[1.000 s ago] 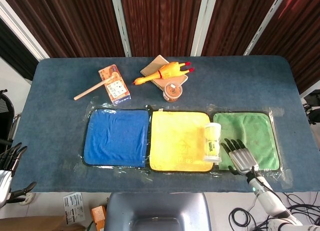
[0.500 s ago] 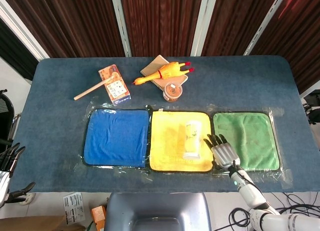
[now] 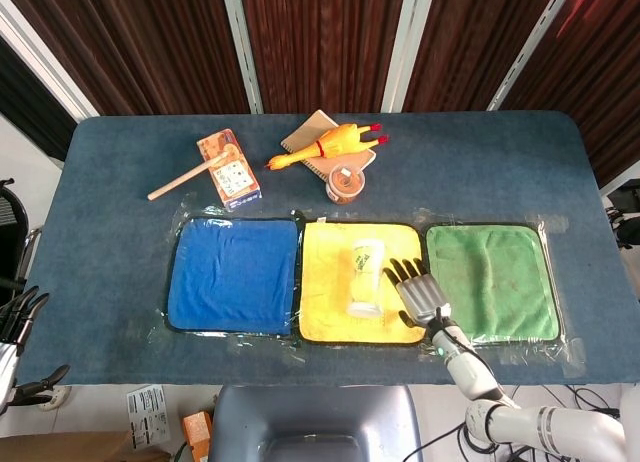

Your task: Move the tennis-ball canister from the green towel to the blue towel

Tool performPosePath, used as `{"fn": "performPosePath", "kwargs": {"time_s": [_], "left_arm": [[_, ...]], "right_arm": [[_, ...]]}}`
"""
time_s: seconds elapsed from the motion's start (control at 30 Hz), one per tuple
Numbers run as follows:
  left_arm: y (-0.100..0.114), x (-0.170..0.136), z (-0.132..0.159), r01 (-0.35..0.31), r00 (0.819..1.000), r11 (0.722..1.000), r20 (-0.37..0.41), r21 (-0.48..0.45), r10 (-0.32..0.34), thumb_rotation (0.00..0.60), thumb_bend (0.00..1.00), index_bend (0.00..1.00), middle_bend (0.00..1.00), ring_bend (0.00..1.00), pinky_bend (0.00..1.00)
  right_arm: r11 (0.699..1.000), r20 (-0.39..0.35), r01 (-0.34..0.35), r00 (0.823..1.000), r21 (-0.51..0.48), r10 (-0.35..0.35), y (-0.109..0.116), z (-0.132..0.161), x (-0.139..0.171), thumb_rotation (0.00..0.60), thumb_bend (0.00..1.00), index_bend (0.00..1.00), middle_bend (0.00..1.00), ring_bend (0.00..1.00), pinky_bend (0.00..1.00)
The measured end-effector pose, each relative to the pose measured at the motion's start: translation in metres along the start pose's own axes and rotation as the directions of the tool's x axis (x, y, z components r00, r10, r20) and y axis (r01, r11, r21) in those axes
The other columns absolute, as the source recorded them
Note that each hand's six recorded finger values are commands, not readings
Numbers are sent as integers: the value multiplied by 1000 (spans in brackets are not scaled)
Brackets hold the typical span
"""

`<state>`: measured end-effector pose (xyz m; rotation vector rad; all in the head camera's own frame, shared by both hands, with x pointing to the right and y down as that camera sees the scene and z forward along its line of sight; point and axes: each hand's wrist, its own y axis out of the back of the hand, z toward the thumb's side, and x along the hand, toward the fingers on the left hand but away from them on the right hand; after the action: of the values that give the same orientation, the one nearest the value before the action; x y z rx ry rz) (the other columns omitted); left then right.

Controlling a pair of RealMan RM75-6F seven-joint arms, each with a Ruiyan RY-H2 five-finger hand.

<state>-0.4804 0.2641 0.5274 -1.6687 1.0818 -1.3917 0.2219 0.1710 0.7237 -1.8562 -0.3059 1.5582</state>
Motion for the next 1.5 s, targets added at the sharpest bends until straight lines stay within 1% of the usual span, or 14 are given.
{"fn": "performPosePath", "kwargs": {"time_s": [0.17,0.37,0.6,1.0,1.3,1.5], "left_arm": [[3,-1,-2,-9,1000,1000,-3,-9,9,600,27,0,9,64,136],[3,-1,-3,-5,1000,1000,1,-10,5,600,27,0,9,65,136],[2,0,-3,0,1000,1000,1,-10,0,600,26,0,9,64,136],[4,-2,-4,-3,1000,1000,3,-15,3,600,26,0,9,64,136],[4,0,-7,0,1000,1000,-6,-23,0,600,26,0,9,64,136],[5,-1,-8,0,1000,1000,-7,-23,0,600,26,0,9,64,136]], "right_arm": [[1000,-22,1,1000,0,-1,4,17,-9,600,308,88,13,0,0],[1000,-50,6,999,9,-6,8,36,-13,600,308,88,13,0,0],[1000,-74,9,997,-4,-10,15,58,-24,600,308,86,12,0,0],[1000,-82,22,996,-13,-23,27,87,-42,600,309,84,13,0,0],[999,-120,42,992,-26,-45,33,115,-49,600,308,84,13,0,0],[998,-123,48,991,-36,-52,37,127,-55,600,308,84,13,0,0]]}}
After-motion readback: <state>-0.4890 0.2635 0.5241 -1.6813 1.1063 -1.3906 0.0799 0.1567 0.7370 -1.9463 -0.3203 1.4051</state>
